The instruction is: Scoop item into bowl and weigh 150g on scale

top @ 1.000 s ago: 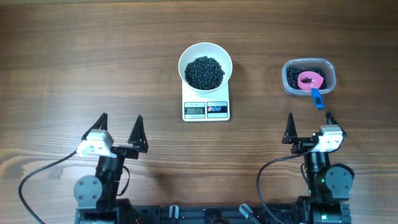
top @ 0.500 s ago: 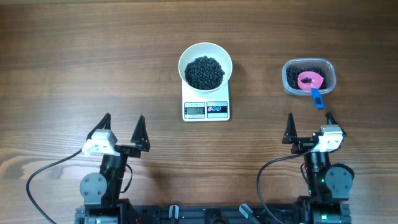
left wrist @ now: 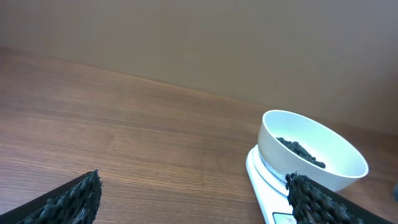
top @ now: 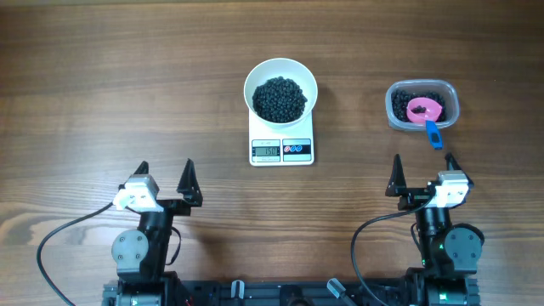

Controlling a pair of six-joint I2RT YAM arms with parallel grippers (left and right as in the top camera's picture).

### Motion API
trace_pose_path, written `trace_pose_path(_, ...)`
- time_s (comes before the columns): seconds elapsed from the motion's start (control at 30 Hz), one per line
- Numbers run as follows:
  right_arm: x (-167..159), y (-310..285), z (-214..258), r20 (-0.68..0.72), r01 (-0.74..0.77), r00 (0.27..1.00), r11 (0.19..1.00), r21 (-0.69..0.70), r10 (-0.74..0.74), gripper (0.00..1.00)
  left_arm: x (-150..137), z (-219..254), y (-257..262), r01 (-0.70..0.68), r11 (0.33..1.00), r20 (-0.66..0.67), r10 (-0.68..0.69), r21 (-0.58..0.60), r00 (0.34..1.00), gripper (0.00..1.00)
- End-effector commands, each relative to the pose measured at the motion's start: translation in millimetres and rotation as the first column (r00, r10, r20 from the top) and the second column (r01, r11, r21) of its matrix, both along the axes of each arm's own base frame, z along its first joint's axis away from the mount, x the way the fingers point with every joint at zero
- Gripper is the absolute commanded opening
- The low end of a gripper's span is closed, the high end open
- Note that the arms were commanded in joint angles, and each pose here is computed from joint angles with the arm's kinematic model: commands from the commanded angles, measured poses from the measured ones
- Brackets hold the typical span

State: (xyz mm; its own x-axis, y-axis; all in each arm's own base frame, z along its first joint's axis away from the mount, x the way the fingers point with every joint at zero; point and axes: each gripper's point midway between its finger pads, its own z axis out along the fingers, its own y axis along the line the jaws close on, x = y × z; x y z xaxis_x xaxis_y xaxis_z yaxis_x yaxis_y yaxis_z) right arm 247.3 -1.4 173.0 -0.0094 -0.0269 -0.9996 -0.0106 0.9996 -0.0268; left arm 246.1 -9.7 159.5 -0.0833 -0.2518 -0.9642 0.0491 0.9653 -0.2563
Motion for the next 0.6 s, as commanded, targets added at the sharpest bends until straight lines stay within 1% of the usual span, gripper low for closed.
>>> trace_pose_path(0.0, -0.7, 2.8, 2.1, 0.011, -0.014, 1.000, 1.000, 0.011, 0.014, 1.00, -0.2, -2.2, 3.6, -0.018, 0.998, 0.001, 0.018, 0.065, 1.000, 1.00)
trace_pose_path(0.1, -0.7, 2.8, 2.2, 0.011, -0.014, 1.000, 1.000, 0.011, 0.014, 1.00, -0.2, -2.2, 3.8, -0.017, 0.995, 0.003, 0.017, 0.098, 1.000, 1.00)
trace_pose_path(0.3, -0.7, 2.8, 2.1, 0.011, -0.014, 1.000, 1.000, 0.011, 0.014, 1.00, -0.2, -2.6, 4.4, -0.013, 0.980, 0.007, 0.012, 0.199, 1.000, 1.00)
trace_pose_path(0.57, -0.7, 2.8, 2.2, 0.011, -0.014, 1.000, 1.000, 0.011, 0.014, 1.00, 1.0, -8.9, 10.9, -0.044, 0.977, -0.020, 0.049, 0.208, 0.999, 1.00)
